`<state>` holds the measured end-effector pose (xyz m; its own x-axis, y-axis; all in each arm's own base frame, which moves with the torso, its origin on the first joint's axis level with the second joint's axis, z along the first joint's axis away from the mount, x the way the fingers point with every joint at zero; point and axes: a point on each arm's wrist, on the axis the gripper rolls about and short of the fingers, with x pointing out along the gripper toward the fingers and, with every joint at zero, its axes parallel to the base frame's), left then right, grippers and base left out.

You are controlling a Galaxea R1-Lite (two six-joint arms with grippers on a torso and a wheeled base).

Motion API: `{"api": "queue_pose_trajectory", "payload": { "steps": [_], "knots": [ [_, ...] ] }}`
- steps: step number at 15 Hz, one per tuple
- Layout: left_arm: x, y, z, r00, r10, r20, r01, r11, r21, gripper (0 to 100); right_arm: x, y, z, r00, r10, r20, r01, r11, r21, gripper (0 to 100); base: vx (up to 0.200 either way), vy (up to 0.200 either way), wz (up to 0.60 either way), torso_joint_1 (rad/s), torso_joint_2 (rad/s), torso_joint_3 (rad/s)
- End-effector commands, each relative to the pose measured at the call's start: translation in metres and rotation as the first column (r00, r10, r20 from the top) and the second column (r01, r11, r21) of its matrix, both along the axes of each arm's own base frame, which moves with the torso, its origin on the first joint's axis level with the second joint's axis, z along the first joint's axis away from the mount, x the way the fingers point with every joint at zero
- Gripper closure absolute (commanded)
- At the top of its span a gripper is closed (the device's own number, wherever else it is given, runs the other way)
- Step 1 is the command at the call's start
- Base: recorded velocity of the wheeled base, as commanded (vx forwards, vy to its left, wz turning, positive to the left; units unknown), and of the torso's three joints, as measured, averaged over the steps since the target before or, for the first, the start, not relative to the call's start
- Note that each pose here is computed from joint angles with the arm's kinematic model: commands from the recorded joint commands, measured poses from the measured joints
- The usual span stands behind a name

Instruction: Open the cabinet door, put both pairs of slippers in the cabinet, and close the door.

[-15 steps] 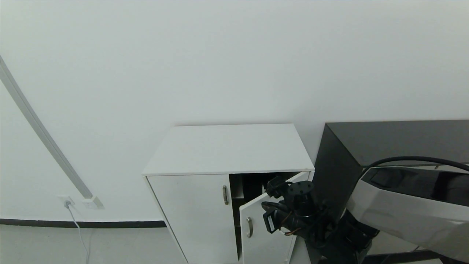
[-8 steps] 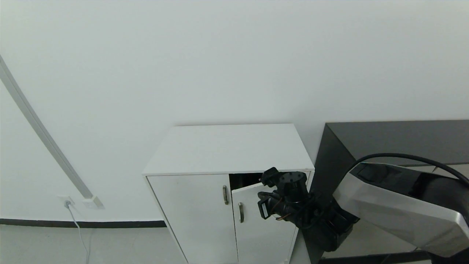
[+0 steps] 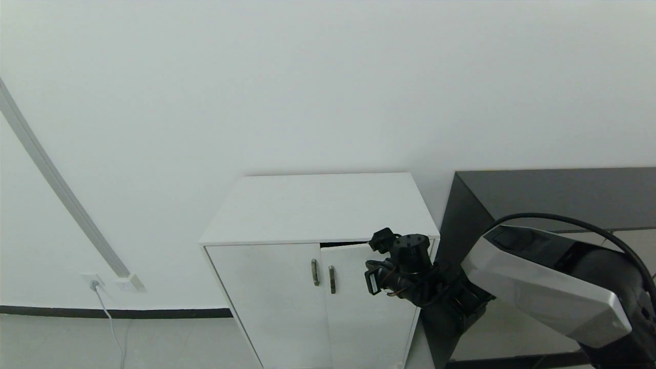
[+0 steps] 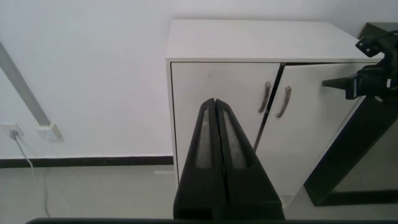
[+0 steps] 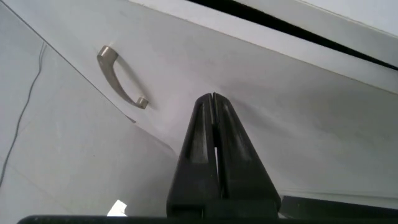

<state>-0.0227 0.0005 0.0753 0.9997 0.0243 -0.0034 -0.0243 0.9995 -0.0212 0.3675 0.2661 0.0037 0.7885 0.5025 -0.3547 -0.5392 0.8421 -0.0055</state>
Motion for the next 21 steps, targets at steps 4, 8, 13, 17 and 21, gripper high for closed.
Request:
{"api": "queue_pose_trajectory", "payload": {
  "steps": [4, 8, 13, 17, 21],
  "knots": [
    [0.0, 0.0, 0.0, 1.0, 0.0, 0.0, 0.0, 1.0, 0.0, 100, 0.006, 0.001, -0.007, 1.0, -0.006, 0.001, 0.006, 1.0, 0.001, 100, 0.0, 0.0, 0.0, 0.0, 0.0, 0.0],
    [0.0, 0.0, 0.0, 1.0, 0.0, 0.0, 0.0, 1.0, 0.0, 100, 0.009, 0.001, -0.012, 1.0, -0.01, -0.002, 0.01, 1.0, -0.001, 100, 0.0, 0.0, 0.0, 0.0, 0.0, 0.0],
    [0.0, 0.0, 0.0, 1.0, 0.0, 0.0, 0.0, 1.0, 0.0, 100, 0.014, 0.0, -0.014, 1.0, -0.018, 0.002, 0.018, 1.0, 0.002, 100, 0.0, 0.0, 0.0, 0.0, 0.0, 0.0],
    [0.0, 0.0, 0.0, 1.0, 0.0, 0.0, 0.0, 1.0, 0.0, 100, 0.022, -0.003, -0.016, 0.999, -0.033, 0.012, 0.033, 0.999, 0.009, 100, 0.0, 0.0, 0.0, 0.0, 0.0, 0.0],
    [0.0, 0.0, 0.0, 1.0, 0.0, 0.0, 0.0, 1.0, 0.0, 100, 0.026, -0.005, -0.016, 0.999, -0.043, 0.016, 0.042, 0.999, 0.012, 100, 0.0, 0.0, 0.0, 0.0, 0.0, 0.0]
  ]
}}
